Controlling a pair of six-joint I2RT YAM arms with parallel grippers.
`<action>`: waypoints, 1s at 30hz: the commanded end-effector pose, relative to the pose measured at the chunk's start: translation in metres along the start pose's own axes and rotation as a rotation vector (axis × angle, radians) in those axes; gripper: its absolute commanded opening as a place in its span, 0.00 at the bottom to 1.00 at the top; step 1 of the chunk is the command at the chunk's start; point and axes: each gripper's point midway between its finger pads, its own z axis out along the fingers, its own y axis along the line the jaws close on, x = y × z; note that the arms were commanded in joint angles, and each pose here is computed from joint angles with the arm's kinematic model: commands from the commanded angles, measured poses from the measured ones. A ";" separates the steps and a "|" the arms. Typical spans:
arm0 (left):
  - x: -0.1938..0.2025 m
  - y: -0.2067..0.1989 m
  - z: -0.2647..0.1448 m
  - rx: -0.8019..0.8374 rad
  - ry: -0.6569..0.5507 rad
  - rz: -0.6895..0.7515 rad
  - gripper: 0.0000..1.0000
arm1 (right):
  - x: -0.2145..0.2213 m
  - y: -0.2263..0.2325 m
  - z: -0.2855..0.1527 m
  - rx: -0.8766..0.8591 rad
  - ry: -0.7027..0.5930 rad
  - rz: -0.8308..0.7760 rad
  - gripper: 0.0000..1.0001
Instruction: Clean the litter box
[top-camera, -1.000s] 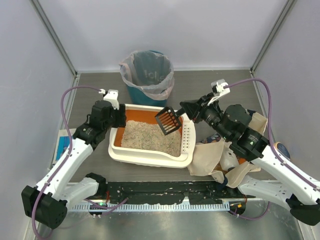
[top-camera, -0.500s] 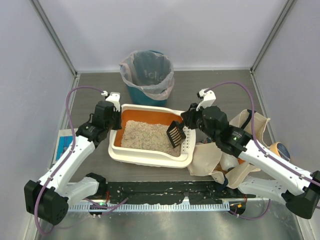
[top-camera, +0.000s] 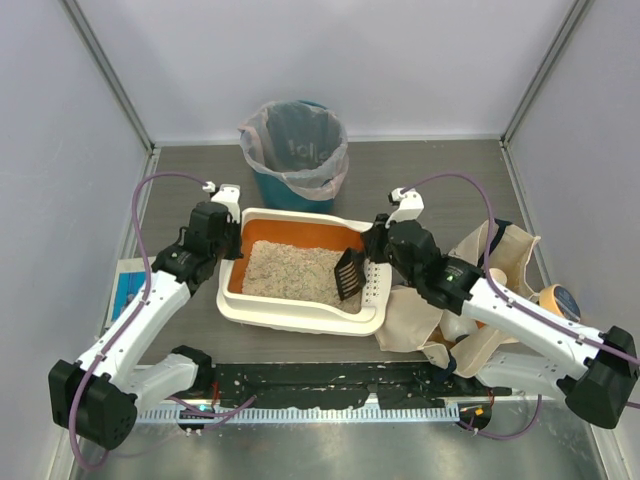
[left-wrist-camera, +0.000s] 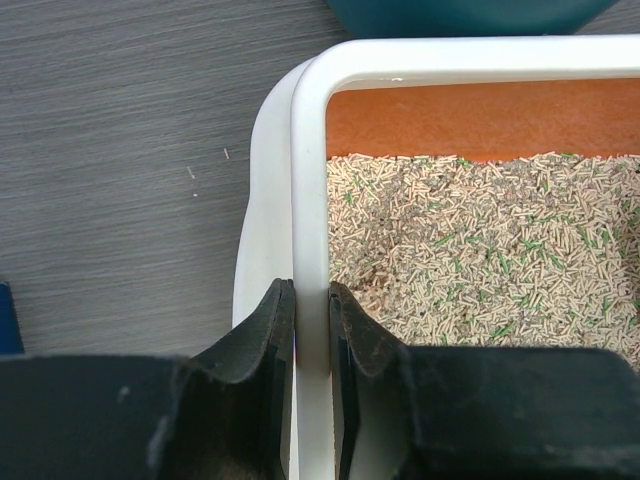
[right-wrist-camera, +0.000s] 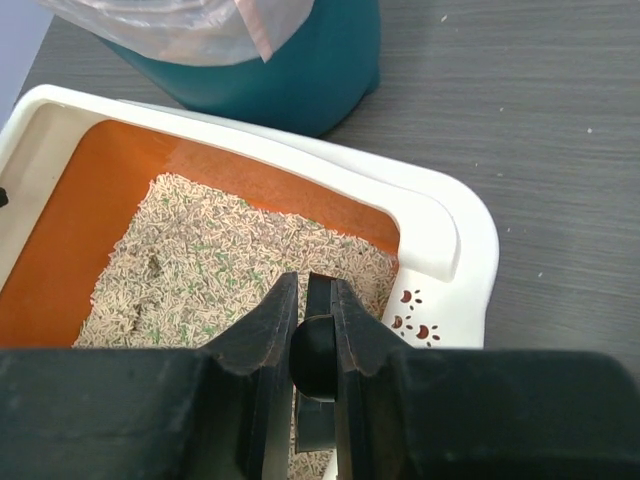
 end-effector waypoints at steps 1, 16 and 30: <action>-0.001 -0.017 0.002 0.079 0.013 0.003 0.10 | 0.013 -0.007 0.010 0.045 0.008 0.025 0.01; 0.001 -0.018 0.004 0.084 0.022 0.004 0.04 | 0.099 0.010 0.037 -0.044 0.236 0.027 0.01; 0.000 -0.021 0.005 0.097 0.026 -0.004 0.01 | 0.136 0.016 0.030 -0.084 0.265 0.119 0.01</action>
